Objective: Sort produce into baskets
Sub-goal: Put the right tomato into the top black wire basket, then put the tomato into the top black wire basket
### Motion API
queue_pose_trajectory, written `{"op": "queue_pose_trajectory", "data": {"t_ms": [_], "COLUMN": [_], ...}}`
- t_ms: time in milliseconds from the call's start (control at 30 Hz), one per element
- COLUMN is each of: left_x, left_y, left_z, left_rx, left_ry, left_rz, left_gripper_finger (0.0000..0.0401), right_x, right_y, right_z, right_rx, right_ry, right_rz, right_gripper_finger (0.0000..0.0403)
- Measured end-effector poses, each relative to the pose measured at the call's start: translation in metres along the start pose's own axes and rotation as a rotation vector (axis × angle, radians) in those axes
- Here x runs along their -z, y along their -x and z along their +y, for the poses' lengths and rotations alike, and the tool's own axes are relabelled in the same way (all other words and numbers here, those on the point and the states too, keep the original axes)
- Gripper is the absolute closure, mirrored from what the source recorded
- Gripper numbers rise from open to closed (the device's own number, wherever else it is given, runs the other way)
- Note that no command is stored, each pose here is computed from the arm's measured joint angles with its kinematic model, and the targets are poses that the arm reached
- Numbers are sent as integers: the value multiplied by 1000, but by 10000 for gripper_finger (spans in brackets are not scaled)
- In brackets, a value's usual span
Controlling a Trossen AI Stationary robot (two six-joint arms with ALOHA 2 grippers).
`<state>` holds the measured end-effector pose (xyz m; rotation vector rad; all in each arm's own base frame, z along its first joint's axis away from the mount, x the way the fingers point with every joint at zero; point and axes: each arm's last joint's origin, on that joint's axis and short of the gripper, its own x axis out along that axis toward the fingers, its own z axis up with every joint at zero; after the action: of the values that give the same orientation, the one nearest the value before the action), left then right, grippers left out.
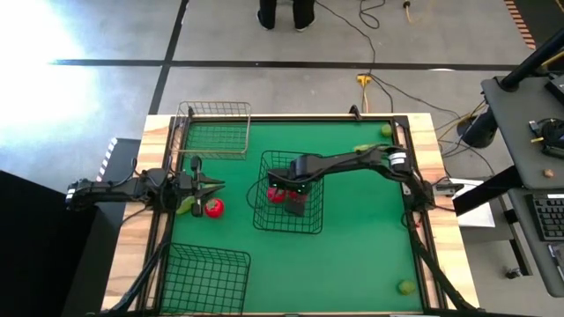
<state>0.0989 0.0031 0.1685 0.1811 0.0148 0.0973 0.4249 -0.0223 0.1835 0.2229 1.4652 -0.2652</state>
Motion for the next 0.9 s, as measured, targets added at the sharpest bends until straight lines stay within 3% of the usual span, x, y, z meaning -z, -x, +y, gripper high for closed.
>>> {"op": "queue_pose_trajectory", "data": {"t_ms": [167,300,467,700,900], "left_x": [0,0,0,0,0], "left_y": [0,0,0,0,0], "left_z": [0,0,0,0,0], "left_rx": [0,0,0,0,0], "left_ry": [0,0,0,0,0], "left_rz": [0,0,0,0,-1], "left_gripper_finger": [370,370,370,370,370], "right_x": [-9,-16,-17,1,43], "right_y": [-1,22,82,167,217], "right_z": [-1,-1,16,58,94], "right_rx": [0,40,161,172,91], "right_ry": [3,9,83,207,221], "right_rz": [5,-31,-186,-531,-708], "right_gripper_finger": [24,23,22,22,22]}}
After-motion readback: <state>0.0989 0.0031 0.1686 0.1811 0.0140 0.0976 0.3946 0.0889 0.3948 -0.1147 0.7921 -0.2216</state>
